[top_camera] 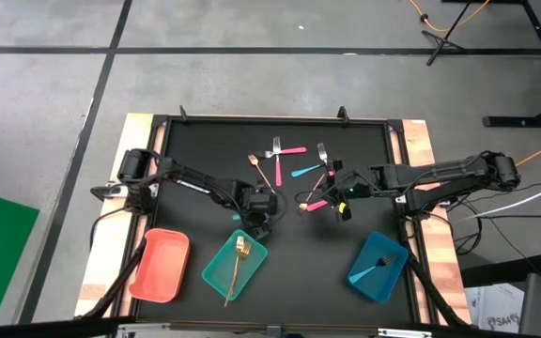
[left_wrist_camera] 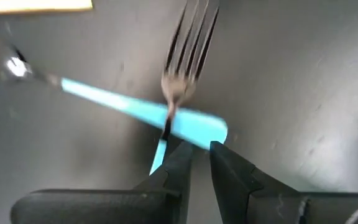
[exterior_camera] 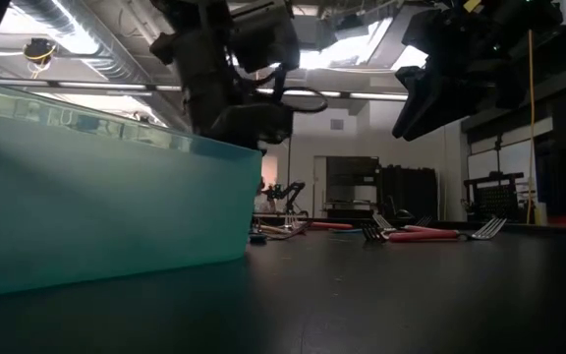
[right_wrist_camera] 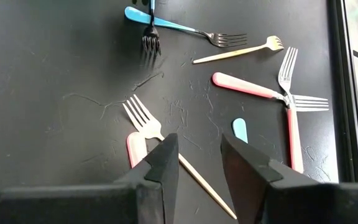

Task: Sort silverware by color (type)
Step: Put the blue fork into the blue bin

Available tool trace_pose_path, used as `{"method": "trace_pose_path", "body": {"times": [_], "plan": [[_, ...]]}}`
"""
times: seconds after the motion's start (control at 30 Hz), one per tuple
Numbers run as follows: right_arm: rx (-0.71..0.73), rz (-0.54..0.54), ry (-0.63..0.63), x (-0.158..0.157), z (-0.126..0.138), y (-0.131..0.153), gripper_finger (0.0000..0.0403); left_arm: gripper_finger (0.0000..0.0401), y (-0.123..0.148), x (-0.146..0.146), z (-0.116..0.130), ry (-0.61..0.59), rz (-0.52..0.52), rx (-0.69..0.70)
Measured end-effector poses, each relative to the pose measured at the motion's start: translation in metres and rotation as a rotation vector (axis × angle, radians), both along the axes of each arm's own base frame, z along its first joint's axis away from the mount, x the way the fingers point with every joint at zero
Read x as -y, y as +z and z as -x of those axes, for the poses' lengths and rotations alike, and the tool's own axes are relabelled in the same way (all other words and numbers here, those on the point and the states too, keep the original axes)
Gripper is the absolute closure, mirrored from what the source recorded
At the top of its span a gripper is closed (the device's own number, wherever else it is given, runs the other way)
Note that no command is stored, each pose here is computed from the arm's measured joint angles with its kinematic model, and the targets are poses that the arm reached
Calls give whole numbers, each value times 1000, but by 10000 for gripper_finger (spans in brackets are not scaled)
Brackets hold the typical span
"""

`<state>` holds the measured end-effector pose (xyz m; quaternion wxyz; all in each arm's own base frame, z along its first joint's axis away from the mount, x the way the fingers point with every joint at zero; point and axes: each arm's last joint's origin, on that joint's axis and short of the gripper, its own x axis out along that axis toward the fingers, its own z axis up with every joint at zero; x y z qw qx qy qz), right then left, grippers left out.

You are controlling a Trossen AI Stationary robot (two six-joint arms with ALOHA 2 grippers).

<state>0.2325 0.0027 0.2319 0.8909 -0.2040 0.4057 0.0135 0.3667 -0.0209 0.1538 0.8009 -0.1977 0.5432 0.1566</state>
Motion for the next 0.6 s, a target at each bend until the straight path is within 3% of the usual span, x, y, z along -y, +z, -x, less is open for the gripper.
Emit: {"method": "trace_pose_path", "body": {"times": [0.17, 0.6], "plan": [[0, 0, 0, 0, 0, 0, 290, 348, 11, -8, -6, -48, -32, 0], [0, 0, 0, 0, 0, 0, 290, 348, 1, -7, 1, -88, -52, -109]]}}
